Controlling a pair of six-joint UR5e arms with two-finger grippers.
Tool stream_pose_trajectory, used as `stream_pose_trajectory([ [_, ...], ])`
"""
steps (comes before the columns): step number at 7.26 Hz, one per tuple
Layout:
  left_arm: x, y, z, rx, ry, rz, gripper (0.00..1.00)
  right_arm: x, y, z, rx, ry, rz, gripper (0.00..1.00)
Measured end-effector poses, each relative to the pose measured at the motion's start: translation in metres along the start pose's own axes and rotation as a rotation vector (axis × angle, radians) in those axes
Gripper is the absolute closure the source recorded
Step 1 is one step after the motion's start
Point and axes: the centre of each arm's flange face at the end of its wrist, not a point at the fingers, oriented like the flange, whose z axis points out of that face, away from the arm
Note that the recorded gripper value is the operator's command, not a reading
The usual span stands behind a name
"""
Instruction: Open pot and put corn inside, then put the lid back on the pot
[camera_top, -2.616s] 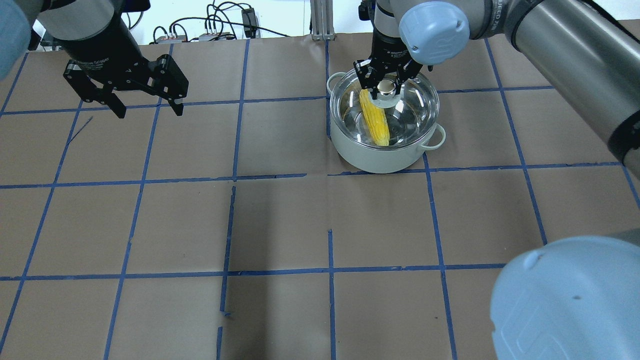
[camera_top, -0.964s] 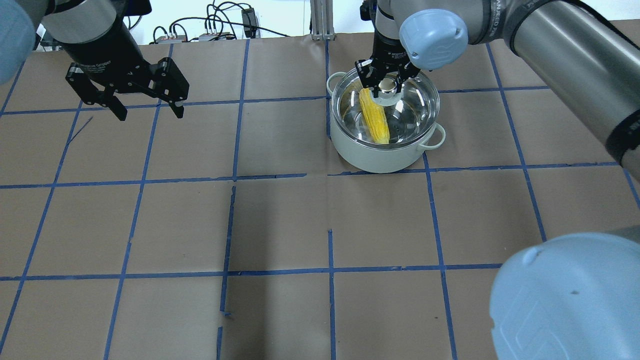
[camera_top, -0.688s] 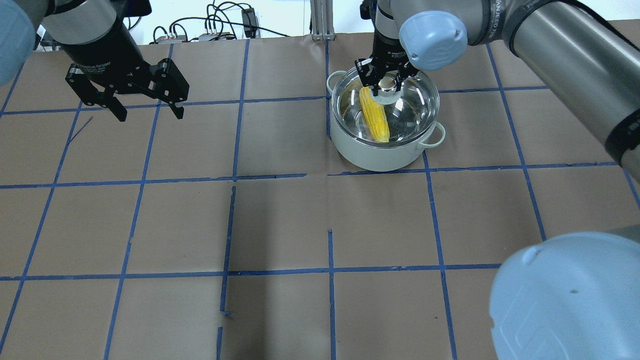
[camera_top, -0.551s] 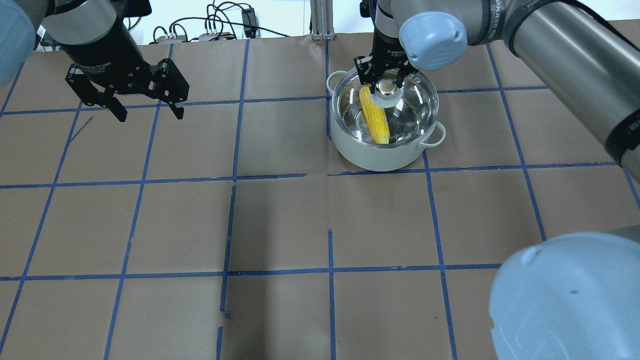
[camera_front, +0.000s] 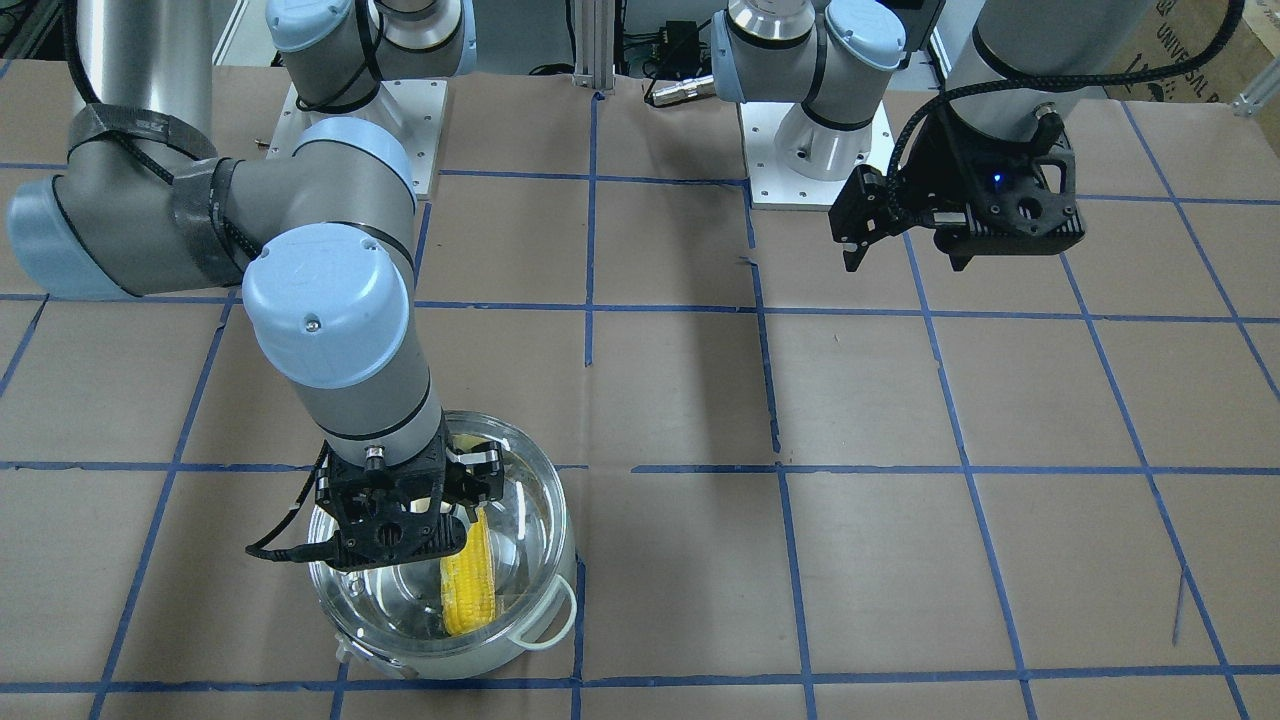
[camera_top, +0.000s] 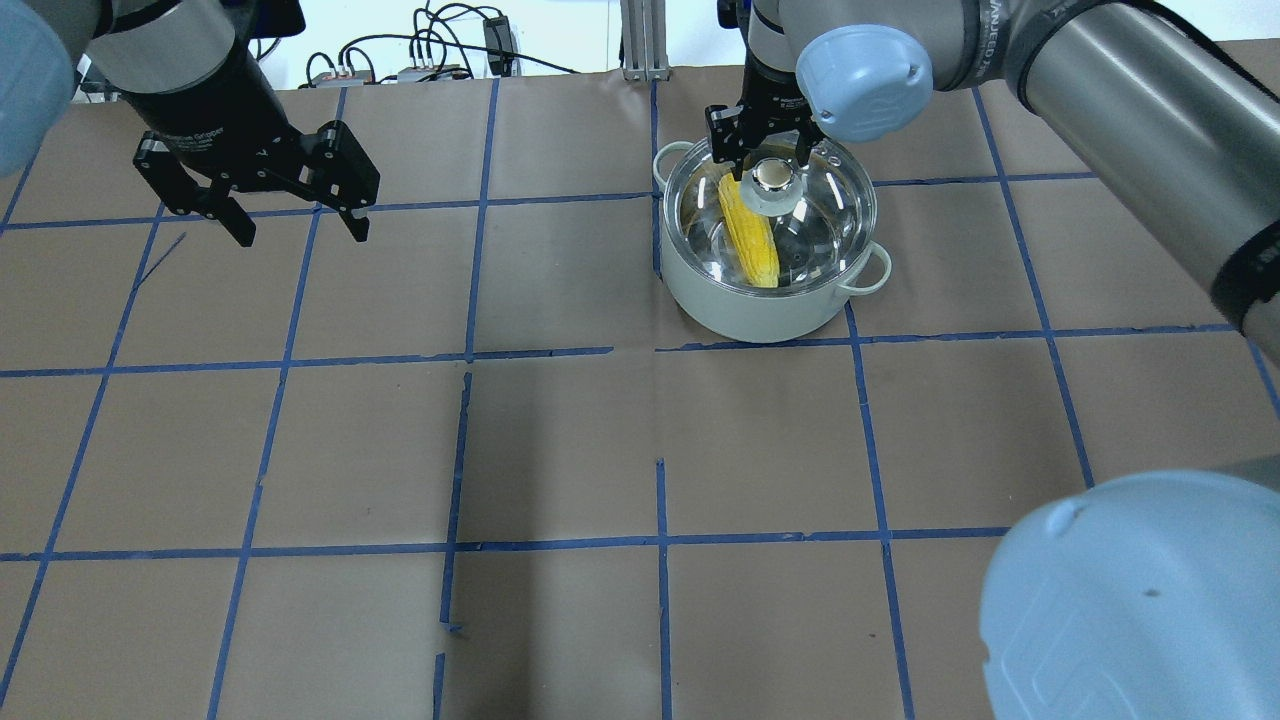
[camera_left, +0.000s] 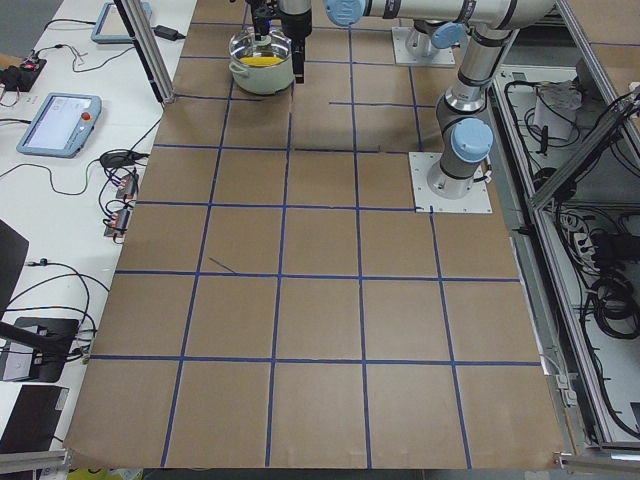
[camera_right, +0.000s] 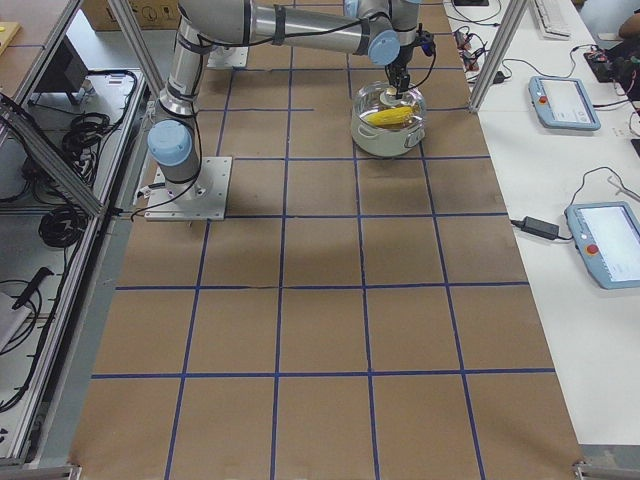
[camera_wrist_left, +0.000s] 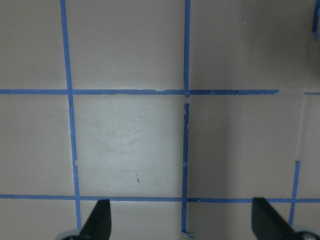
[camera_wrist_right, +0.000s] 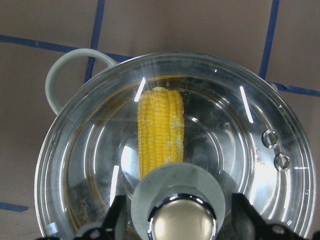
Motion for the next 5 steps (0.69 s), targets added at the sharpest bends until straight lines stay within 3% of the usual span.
stream_pose_trajectory([
  [2,0.0,0.0,0.001,-0.002,-0.002,0.001,0.0,0.002,0.014,-0.018,0.006,-0.009,0.004,0.0],
  [5,-0.001,-0.003,0.0,0.014,-0.008,0.0,0.0,0.016,0.079,-0.075,0.004,-0.009,0.017,0.0],
])
